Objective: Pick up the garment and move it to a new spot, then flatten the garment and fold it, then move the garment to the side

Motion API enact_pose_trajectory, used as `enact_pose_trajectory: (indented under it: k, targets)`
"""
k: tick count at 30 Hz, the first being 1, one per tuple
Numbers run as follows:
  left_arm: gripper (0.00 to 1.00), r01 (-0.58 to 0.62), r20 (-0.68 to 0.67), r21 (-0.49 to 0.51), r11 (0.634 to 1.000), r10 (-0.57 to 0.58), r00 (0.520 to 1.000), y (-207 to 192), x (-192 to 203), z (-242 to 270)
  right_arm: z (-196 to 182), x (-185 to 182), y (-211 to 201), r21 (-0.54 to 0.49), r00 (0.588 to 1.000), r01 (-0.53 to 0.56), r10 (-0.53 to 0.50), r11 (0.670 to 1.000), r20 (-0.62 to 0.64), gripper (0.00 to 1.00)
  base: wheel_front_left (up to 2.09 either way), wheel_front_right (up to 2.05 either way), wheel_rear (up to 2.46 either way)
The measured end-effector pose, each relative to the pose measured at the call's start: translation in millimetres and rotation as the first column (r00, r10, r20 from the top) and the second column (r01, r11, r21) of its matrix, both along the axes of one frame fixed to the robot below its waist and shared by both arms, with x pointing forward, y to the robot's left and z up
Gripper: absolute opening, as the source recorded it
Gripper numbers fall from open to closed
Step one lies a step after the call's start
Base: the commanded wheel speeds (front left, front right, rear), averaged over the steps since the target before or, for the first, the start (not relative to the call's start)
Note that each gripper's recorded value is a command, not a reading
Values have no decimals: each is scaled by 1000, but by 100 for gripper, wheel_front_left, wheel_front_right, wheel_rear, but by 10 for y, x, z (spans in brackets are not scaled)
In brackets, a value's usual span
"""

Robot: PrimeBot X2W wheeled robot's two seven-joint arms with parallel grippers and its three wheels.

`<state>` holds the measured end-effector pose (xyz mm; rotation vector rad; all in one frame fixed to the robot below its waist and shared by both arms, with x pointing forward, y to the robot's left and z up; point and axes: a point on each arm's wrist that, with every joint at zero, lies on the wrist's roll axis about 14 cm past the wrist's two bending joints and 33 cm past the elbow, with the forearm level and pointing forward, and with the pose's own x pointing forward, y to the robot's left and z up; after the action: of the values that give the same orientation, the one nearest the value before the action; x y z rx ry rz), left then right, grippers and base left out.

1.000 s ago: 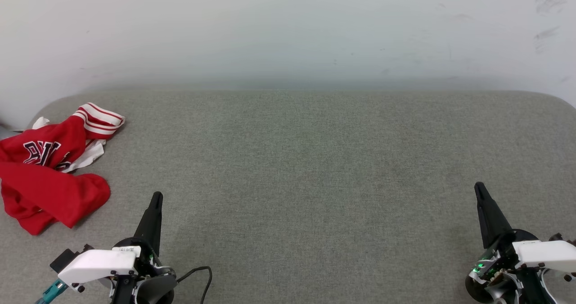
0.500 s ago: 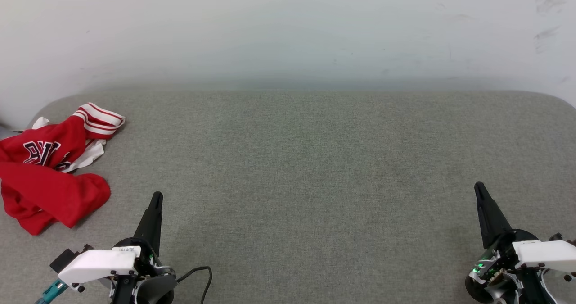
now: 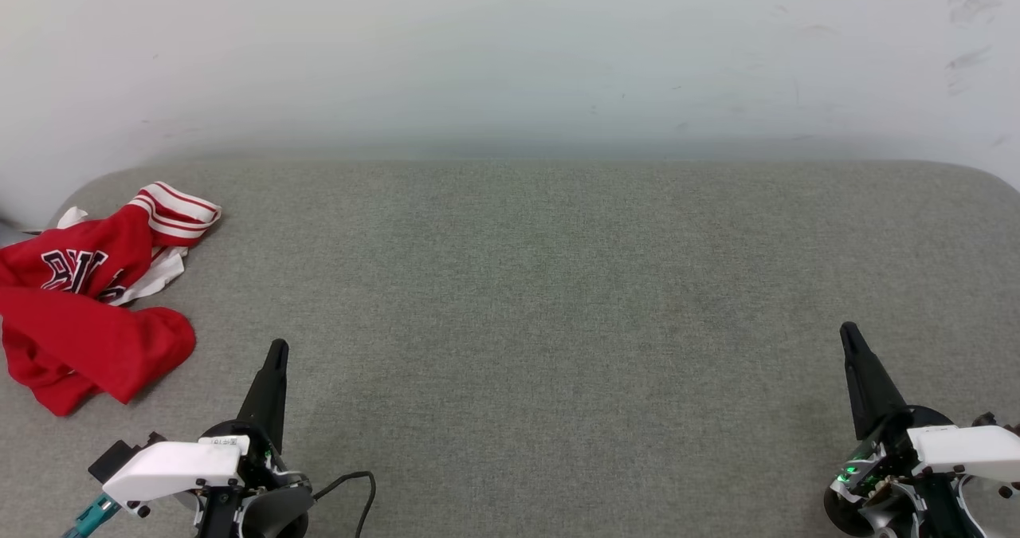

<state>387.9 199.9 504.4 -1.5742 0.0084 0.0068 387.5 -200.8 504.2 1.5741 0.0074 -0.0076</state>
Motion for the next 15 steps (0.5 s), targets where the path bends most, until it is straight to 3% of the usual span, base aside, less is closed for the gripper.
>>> enact_pose_trajectory:
  k: [13,14,15]
  targets:
    - [0,1,-4,0,1000,-1,1000,-2,-4,-14,-15,-5,0,0,1000,0,0,1000,-4,0,0,0,0]
    - [100,1,-16,-2,1000,-1,1000,-8,-17,-52,-54,-21,0,1,1000,1,0,1000,-16,100,0,0,0]
    - [100,2,-32,-4,1000,-2,999,-13,-41,-107,-113,-47,0,3,999,1,-1,1000,-34,100,0,0,0]
